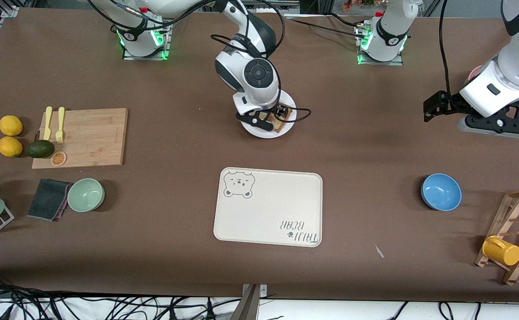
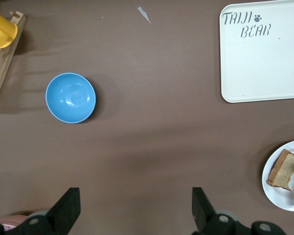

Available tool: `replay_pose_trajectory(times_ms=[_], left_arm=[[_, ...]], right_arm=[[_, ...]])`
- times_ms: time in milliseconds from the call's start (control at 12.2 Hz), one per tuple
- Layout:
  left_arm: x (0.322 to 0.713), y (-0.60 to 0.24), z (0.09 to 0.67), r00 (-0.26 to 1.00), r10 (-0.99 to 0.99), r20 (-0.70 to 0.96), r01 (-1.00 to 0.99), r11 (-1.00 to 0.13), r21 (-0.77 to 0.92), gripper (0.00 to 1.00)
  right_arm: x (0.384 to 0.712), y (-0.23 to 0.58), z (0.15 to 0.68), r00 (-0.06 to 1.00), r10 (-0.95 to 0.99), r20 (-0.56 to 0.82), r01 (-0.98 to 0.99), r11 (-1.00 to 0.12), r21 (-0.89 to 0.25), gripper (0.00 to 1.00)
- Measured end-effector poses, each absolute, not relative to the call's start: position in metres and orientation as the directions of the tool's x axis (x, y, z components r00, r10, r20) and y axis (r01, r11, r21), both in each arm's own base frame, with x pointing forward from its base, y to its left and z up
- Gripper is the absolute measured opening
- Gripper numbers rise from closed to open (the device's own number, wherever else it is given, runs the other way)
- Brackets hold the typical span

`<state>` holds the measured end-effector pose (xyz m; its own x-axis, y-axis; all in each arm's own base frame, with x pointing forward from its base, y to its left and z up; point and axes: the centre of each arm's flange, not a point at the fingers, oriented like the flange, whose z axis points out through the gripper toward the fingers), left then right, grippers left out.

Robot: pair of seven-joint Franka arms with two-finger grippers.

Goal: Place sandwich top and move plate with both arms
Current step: 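Lower the bread onto the egg slice and open the right gripper, then withdraw the right gripper while the left gripper reaches the plate rim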

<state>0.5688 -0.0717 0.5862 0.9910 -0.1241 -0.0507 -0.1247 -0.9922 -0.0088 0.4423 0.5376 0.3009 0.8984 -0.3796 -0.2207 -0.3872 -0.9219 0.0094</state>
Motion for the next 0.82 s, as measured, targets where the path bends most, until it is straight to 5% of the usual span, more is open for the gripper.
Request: replay_pose_trajectory(times_ms=[818], left_arm=[[0.58, -0.093, 0.549, 0.98, -0.163, -0.118, -0.164, -0.987, 0.002, 1.0]], right_arm=[[0.541, 0.464, 0.379, 0.928, -0.367, -0.07, -0.364, -0.93, 0.051, 1.0]])
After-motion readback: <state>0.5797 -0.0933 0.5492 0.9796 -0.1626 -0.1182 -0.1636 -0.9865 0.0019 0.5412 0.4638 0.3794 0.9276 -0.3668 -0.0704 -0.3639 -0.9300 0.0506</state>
